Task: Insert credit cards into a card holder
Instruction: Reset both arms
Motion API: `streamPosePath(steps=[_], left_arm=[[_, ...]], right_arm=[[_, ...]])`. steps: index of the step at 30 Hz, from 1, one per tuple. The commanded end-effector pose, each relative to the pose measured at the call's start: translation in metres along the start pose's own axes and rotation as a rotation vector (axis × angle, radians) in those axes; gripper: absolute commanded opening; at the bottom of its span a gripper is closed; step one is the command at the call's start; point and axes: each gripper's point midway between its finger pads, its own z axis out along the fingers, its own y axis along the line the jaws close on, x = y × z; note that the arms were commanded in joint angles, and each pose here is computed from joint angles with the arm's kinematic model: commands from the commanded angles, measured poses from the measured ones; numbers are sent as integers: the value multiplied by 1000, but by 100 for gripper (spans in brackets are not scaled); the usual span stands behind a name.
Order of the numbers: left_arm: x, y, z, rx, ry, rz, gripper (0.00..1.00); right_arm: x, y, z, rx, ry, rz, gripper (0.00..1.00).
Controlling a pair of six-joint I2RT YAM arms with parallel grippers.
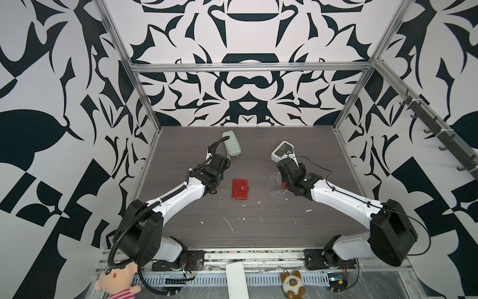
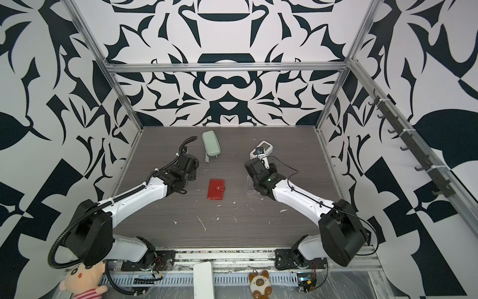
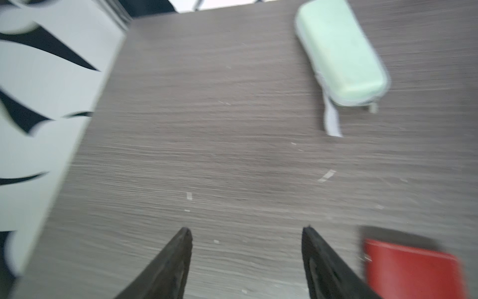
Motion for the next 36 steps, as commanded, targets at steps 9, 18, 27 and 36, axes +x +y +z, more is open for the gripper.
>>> streamPosePath(steps=[9, 18, 27, 36], left_arm=[[8, 94, 20, -303, -20, -81, 76], [19, 127, 44, -310, -29, -139, 82], [17, 128, 64, -197, -133, -190, 95], [21, 120, 78, -10, -217, -230, 99]], right_arm=[[36, -114, 26, 277, 66, 162, 50], [67, -131, 58, 262, 110, 219, 54], [67, -117, 78, 165, 13, 229, 62], [60, -98, 78, 51, -141, 216, 67]])
